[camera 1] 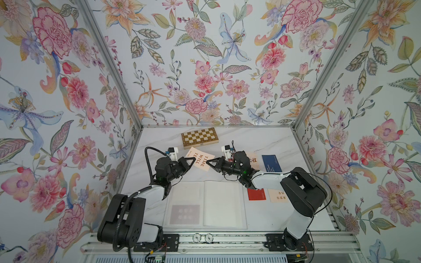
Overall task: Place the photos into the photo albums
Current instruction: Pick up the photo at the center of the board, then insert the photo into the photo album.
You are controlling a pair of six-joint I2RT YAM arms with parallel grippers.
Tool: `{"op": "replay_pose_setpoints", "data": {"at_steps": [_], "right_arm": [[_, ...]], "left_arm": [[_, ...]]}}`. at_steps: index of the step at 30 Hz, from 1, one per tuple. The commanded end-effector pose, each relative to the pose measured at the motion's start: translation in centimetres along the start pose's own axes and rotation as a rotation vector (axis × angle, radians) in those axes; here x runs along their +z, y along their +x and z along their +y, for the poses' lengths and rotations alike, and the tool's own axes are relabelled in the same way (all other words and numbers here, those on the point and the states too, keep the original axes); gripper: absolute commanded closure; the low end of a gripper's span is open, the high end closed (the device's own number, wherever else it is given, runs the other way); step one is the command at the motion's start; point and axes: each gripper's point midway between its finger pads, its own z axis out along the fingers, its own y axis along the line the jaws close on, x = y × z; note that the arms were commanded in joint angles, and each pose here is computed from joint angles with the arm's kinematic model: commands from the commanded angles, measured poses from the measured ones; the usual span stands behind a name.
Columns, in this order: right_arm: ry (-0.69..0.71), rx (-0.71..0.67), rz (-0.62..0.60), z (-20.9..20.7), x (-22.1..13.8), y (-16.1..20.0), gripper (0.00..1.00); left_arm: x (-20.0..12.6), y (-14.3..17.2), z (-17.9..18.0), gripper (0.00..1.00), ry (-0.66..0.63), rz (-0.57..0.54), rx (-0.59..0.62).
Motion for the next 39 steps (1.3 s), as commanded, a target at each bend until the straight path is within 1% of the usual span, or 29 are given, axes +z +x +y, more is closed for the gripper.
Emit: {"op": "replay_pose_setpoints", "data": {"at_steps": [1,2,3,4,6,7,8,10,14,16,18,21,26,31,39], "right_arm": [[-0.033,-0.037,-0.019,1.4,0.2,-0.5,1.00],[-0.029,-0.039,-0.020,1.4,0.0,-0.4,1.00],[-0.026,-0.040,-0.024,1.4,-0.1,-0.5,1.00],[-0.024,-0.044,-0.025,1.4,-0.3,-0.4,1.00],[-0.010,-0.053,-0.025,1.4,-0.7,-0.4,1.00],[0.010,-0.057,-0.024,1.2,-1.0,-0.3,1.00],[0.035,-0.064,-0.026,1.0,-1.3,-0.2,1.00],[0.103,-0.080,-0.025,0.4,-2.0,-0.1,1.00],[0.216,-0.104,-0.006,-0.5,-3.5,0.6,1.00],[0.281,-0.124,0.013,-0.9,-4.2,1.3,1.00],[0.355,-0.149,0.028,-1.4,-4.8,1.9,1.00],[0.461,-0.177,0.070,-2.1,-5.8,3.1,1.00],[0.563,-0.238,0.111,-2.3,-7.4,4.8,1.00],[0.599,-0.260,0.144,-2.4,-8.3,6.2,1.00],[0.619,-0.264,0.192,-2.8,-8.6,8.4,1.00]], "left_arm": [[-0.7,0.0,0.8,1.00,-0.060,-0.001,0.052],[-0.8,0.1,0.9,1.00,-0.072,0.003,0.059],[-0.9,0.1,1.0,0.96,-0.082,0.006,0.065],[-0.9,0.1,1.1,0.86,-0.095,0.009,0.076],[-1.2,0.4,1.7,0.62,-0.138,0.026,0.092],[-1.5,0.5,2.3,0.52,-0.176,0.035,0.106],[-1.8,0.7,2.8,0.46,-0.216,0.047,0.120],[-2.7,0.9,4.1,0.39,-0.318,0.067,0.162],[-4.9,1.1,6.3,0.37,-0.493,0.090,0.227],[-5.8,1.4,7.1,0.37,-0.557,0.109,0.251],[-6.4,1.7,7.8,0.38,-0.595,0.129,0.265],[-6.8,2.5,8.1,0.38,-0.609,0.164,0.275],[-7.3,4.0,8.6,0.40,-0.627,0.215,0.300],[-7.5,5.5,8.9,0.40,-0.640,0.258,0.318],[-7.9,7.2,10.9,0.40,-0.690,0.302,0.313]]}}
